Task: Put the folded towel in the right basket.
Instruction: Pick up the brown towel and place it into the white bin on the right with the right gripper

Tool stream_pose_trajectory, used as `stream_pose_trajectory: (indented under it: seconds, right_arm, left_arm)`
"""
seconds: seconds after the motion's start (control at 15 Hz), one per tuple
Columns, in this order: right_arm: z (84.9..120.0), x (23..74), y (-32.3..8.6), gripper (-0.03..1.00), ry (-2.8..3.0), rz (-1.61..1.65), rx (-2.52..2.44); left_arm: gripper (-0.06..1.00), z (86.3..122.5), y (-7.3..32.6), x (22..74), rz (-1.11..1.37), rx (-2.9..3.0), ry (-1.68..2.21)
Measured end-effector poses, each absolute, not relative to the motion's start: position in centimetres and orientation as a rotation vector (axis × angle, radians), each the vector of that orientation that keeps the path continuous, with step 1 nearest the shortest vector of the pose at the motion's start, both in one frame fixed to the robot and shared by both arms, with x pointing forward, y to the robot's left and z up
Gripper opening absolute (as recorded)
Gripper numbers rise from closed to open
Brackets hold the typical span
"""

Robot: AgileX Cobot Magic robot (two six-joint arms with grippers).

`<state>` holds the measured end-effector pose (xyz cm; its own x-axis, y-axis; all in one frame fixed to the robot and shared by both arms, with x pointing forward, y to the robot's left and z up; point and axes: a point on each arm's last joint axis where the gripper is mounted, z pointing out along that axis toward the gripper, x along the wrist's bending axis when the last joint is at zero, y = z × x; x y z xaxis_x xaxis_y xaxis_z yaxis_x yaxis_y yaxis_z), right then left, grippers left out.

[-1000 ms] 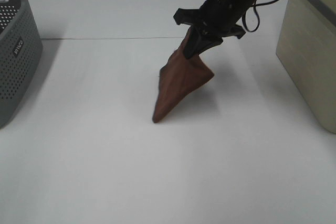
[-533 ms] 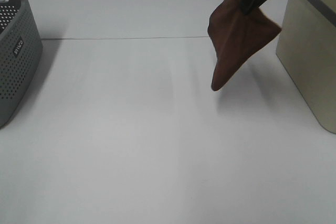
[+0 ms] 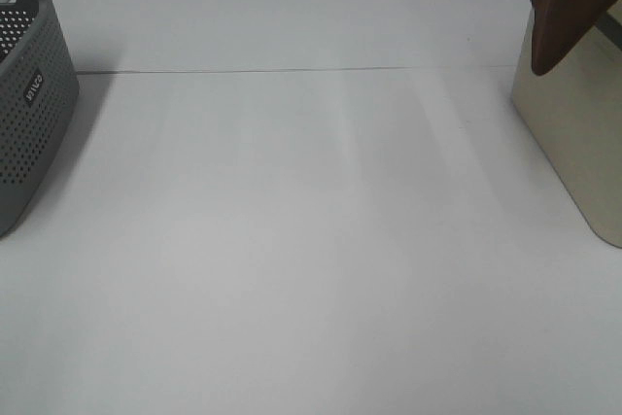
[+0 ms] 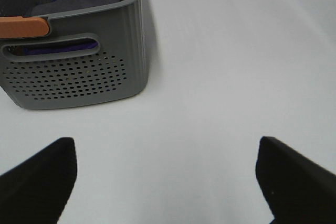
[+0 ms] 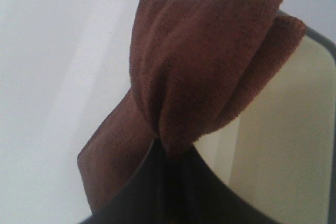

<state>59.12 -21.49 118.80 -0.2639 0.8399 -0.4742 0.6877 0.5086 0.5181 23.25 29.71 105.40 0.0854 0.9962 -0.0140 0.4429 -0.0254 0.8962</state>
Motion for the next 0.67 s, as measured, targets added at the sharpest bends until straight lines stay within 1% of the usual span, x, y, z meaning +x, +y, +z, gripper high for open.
stream_pose_trajectory:
  seconds: [0.13, 0.2, 0.33, 0.67]
  right_arm:
    - [119.3, 59.2, -22.1, 0.01, 2.001, 0.262, 1.247]
    - [119.5, 59.7, -24.7, 0.01, 1.952, 0.245, 1.314]
    - [119.3, 60.2, -28.0, 0.01, 1.906, 0.283, 1.442]
    - [118.6, 60.5, -37.3, 0.01, 1.787, 0.557, 1.739]
  left_arm:
    - [0.88, 105.4, 29.7, 23.3, 0.894, 1.582, 1.465]
    - [0.88, 105.4, 29.7, 23.3, 0.894, 1.582, 1.465]
    - [0.88, 105.4, 29.7, 23.3, 0.894, 1.582, 1.465]
    - [0.88, 105.4, 29.7, 23.3, 0.894, 1.582, 1.465]
